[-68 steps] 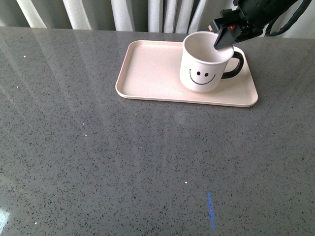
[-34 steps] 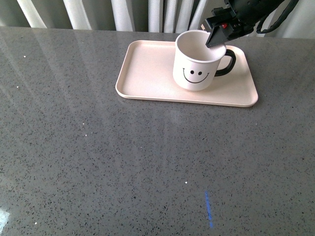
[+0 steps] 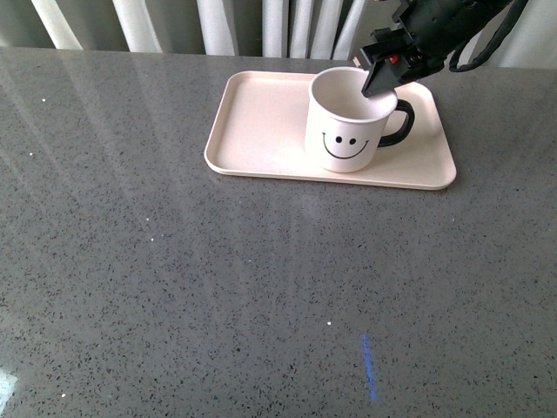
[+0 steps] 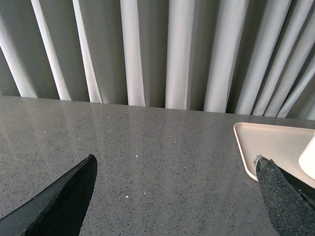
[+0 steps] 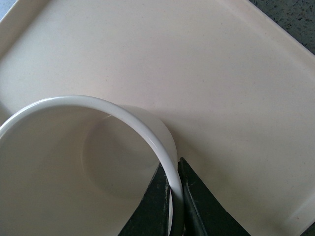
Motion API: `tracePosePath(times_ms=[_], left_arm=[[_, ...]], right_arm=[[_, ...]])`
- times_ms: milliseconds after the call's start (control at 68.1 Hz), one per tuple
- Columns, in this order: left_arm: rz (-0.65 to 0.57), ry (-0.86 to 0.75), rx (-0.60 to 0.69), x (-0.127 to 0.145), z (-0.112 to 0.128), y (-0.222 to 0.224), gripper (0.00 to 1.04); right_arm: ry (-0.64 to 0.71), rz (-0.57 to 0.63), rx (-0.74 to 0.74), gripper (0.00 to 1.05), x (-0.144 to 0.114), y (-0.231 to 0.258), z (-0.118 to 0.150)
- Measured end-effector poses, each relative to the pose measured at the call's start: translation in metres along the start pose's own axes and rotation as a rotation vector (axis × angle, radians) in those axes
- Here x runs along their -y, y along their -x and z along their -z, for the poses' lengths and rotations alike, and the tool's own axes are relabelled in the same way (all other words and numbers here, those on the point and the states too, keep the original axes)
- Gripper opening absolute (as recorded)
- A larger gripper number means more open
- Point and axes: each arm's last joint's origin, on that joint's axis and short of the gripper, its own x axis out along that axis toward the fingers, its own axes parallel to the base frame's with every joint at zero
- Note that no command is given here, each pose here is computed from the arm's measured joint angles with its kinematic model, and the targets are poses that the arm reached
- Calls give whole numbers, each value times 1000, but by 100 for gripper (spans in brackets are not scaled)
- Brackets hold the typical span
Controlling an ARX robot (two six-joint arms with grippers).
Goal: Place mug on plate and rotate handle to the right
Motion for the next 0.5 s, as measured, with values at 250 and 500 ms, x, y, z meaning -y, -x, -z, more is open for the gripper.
tracePosePath(times_ms=[250,500], left_arm=[[0,0,0,0,0,0,95],[0,0,0,0,0,0,95]], right_arm=[[0,1,-4,21,0,-1,1],[-9,-16,18,73,2,2,-2]])
